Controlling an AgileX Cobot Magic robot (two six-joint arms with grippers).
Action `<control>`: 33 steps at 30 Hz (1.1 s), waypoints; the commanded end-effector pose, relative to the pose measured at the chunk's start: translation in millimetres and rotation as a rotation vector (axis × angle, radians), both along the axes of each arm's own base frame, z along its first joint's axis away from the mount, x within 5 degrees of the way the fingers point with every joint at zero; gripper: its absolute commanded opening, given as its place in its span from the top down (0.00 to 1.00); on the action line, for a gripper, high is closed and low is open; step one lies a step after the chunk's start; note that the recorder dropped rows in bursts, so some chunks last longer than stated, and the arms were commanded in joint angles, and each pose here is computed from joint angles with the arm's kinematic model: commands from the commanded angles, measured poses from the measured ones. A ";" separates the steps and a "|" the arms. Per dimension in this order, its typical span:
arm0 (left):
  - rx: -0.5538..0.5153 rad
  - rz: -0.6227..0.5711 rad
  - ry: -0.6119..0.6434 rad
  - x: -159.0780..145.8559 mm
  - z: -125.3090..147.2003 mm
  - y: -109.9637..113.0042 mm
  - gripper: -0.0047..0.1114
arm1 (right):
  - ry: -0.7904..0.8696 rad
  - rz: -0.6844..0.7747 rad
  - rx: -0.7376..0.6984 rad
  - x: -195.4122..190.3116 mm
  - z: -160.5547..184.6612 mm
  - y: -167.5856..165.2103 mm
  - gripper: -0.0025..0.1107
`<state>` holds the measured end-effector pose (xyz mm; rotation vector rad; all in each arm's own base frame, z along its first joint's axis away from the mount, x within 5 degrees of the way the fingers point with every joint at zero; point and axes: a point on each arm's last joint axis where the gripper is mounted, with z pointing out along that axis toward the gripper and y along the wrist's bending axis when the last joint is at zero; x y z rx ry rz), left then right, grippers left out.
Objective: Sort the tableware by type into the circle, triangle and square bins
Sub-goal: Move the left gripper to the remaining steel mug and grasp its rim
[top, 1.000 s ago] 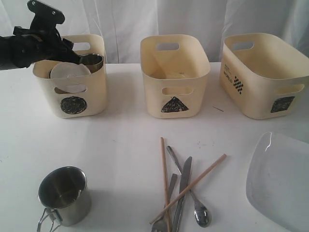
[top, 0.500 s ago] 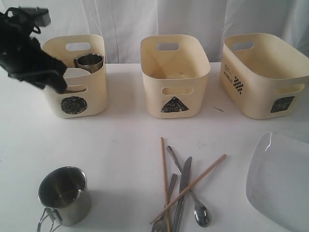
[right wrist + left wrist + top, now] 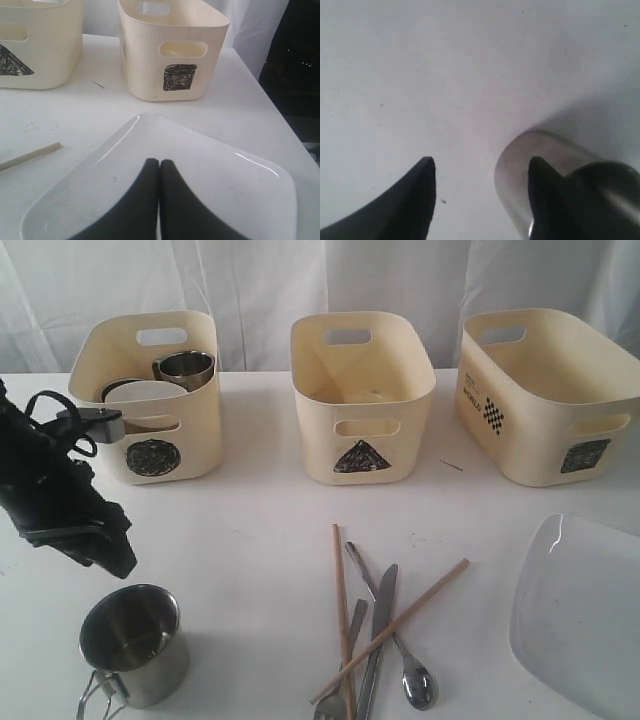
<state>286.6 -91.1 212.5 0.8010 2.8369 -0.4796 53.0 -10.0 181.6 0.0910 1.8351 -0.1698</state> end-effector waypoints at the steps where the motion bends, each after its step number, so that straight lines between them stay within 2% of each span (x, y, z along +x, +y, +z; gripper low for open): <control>1: -0.096 -0.057 0.028 -12.6 -8.8 -7.0 0.45 | -0.010 -0.005 -0.002 -0.4 0.9 -0.3 0.98; 5: -0.167 -0.156 0.018 -21.8 -16.9 -11.4 0.45 | -0.010 -0.005 -0.002 -0.4 0.9 -0.3 0.98; 8: -0.171 -0.231 -0.022 -25.5 -23.3 -11.2 0.45 | -0.010 -0.005 -0.002 -0.4 0.9 -0.3 0.98; 15: -0.142 -0.217 -0.137 -16.7 -16.3 -9.5 0.45 | -0.010 -0.005 -0.002 -0.4 0.9 -0.3 0.98; 18: -0.166 -0.290 -0.125 -24.1 -8.9 -10.7 0.45 | -0.010 -0.005 -0.002 -0.4 0.9 -0.3 0.98; 22: -0.227 -0.406 -0.001 -41.1 -4.9 -12.8 0.45 | -0.010 -0.005 -0.002 -0.4 0.9 -0.3 0.98; 25: -0.281 -0.394 0.051 -47.8 -6.4 -15.5 0.45 | -0.010 -0.005 -0.002 -0.4 0.9 -0.3 0.98; 28: -0.303 -0.375 0.036 -49.5 -12.0 -16.7 0.45 | -0.010 -0.005 -0.002 -0.4 0.9 -0.3 0.98; 33: -0.227 -0.333 -0.069 -42.2 -32.5 -12.2 0.45 | -0.010 -0.005 -0.002 -0.4 0.9 -0.3 0.98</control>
